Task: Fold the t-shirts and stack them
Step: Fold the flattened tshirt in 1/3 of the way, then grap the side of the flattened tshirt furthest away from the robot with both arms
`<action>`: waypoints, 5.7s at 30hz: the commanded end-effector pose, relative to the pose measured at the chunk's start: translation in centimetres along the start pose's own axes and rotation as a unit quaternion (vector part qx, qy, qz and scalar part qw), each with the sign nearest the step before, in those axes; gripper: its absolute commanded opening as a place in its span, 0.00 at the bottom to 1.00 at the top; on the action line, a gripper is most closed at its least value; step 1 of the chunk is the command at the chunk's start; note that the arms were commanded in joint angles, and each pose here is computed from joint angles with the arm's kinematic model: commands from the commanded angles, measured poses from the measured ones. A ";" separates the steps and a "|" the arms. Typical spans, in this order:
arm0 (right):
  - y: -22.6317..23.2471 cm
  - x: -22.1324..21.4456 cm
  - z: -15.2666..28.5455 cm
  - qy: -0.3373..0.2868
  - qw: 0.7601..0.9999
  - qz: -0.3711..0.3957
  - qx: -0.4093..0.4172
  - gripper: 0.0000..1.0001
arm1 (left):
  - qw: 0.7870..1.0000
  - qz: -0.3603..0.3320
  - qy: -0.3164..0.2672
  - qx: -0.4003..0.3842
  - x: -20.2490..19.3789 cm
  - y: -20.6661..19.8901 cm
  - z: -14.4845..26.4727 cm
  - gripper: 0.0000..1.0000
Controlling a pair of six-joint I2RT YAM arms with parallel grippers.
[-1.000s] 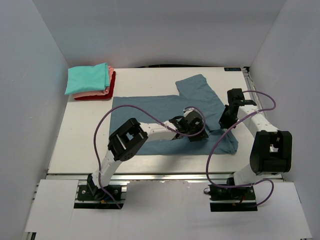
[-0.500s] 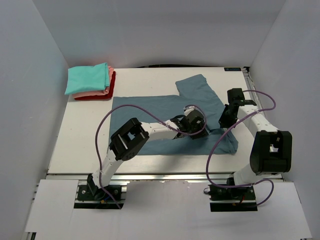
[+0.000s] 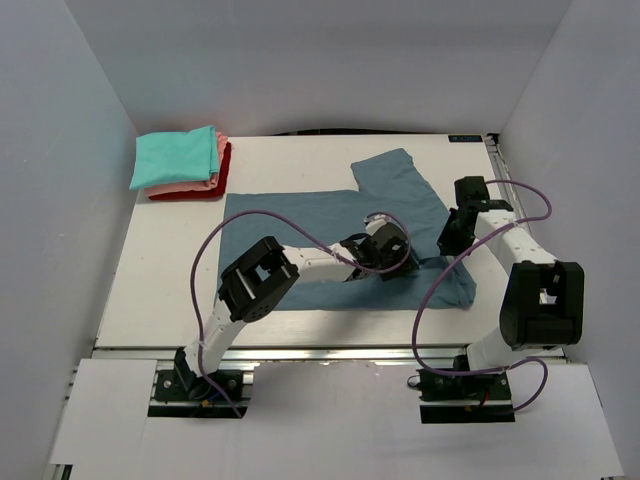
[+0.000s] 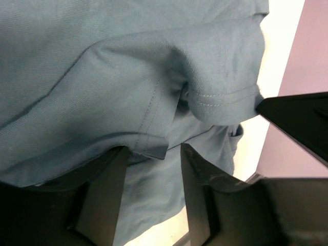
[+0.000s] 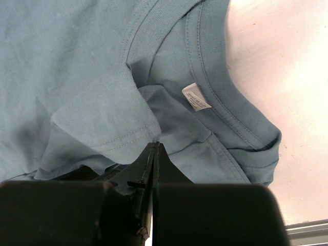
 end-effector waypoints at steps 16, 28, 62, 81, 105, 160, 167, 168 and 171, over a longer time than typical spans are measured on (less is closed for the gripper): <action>0.4 1.0 0.7 -0.024 1.000 0.005 0.017 0.00 | 0.993 0.109 -0.025 0.038 0.6 1.8 1.0 0.50; 0.6 1.0 0.9 -0.030 0.999 0.008 0.028 0.00 | 0.992 0.119 -0.026 0.038 1.1 1.0 1.0 0.00; -2.6 -3.1 0.9 -0.017 0.999 0.001 -0.045 0.00 | 0.997 0.021 -0.011 0.067 3.3 1.4 8.4 0.00; -3.9 -7.4 -2.1 0.070 0.995 0.003 -0.072 0.00 | 0.993 0.011 0.036 0.115 1.6 5.0 7.3 0.19; 0.7 0.7 4.3 -0.080 0.993 0.020 0.082 0.00 | 1.000 -0.004 0.023 -0.018 3.7 -3.2 9.5 0.00; 10.2 22.9 4.3 -0.272 0.929 0.155 0.197 0.26 | 0.891 -0.126 -0.319 0.298 37.1 8.7 23.8 0.50; 12.5 26.4 0.9 -0.276 0.919 0.172 0.221 0.65 | 0.905 -0.104 -0.283 0.301 40.2 12.8 20.3 0.56; 13.1 27.1 -0.1 -0.281 0.915 0.176 0.230 0.66 | 0.907 -0.101 -0.278 0.300 40.4 13.3 20.1 0.57; 13.6 28.1 -3.0 -0.277 0.915 0.180 0.230 0.70 | 0.908 -0.099 -0.268 0.307 40.6 15.0 19.3 0.57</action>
Point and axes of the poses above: each gripper's point midway between its finger pads, its own z axis back along the fingers, its own y axis along the line the jaws close on, x = y × z, the point moved 6 cm from there along z, back along the fingers, and after that the axes turned 9 degrees about z, right-handed, at the moved point
